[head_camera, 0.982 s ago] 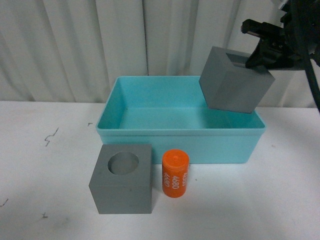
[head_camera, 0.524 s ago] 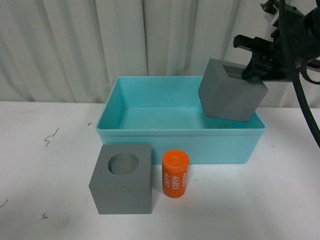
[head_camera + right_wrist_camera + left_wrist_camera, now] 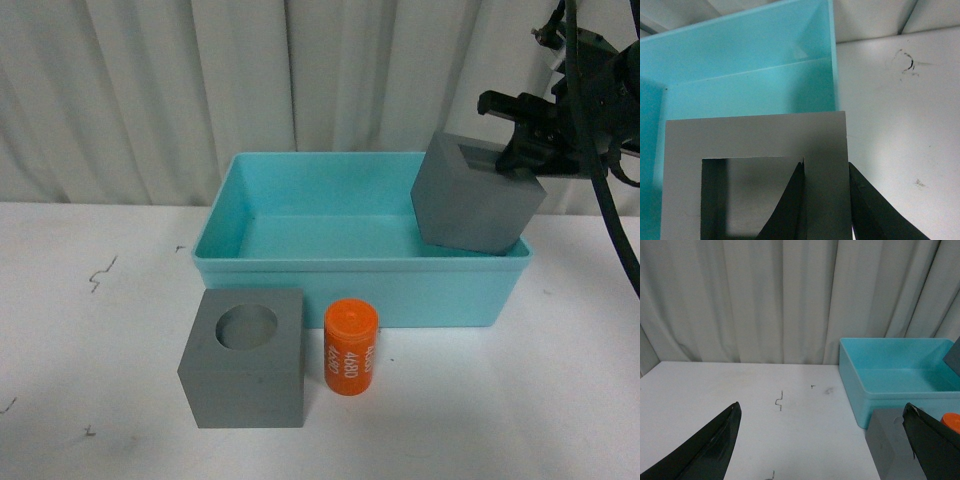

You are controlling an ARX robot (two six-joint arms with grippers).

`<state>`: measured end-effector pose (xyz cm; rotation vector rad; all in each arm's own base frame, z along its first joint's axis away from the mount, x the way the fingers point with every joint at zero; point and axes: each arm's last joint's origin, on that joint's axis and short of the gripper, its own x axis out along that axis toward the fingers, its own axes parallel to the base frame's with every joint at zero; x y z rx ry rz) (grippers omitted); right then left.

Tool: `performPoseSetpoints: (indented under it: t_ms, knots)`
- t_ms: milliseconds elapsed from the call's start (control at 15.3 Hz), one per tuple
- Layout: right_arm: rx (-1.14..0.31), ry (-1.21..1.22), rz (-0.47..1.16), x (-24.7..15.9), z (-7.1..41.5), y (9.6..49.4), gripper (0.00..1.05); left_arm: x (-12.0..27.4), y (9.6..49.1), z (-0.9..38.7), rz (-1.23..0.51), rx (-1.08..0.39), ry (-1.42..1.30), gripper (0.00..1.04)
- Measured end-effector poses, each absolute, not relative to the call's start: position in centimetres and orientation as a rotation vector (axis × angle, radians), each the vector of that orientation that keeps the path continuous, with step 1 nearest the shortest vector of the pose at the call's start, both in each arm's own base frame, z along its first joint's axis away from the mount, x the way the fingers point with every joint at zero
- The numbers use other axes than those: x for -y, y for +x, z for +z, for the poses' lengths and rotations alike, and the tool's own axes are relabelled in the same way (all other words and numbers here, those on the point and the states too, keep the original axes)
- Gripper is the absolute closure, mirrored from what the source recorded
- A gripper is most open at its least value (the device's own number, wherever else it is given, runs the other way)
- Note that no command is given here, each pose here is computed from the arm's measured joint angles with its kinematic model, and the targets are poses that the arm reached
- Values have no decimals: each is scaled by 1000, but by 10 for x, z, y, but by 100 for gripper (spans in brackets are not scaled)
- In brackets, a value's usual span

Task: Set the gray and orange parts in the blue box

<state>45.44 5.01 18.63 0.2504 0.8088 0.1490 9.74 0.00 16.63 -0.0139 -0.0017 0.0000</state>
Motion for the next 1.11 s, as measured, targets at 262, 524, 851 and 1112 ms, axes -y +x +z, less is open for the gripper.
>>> performPoseSetpoints:
  t_ms: [262, 524, 851, 1112]
  knots:
    - [-850, 228, 131, -54, 173, 450, 46, 0, 97, 166, 0, 2, -14, 7]
    - [-814, 242, 143, -51, 186, 449, 7, 0, 97, 166, 0, 2, -14, 7]
    - [-724, 258, 163, -48, 220, 443, 7, 0, 97, 166, 0, 2, -14, 7]
    - [-380, 247, 248, -40, 321, 379, 6, 0, 97, 166, 0, 2, -14, 7]
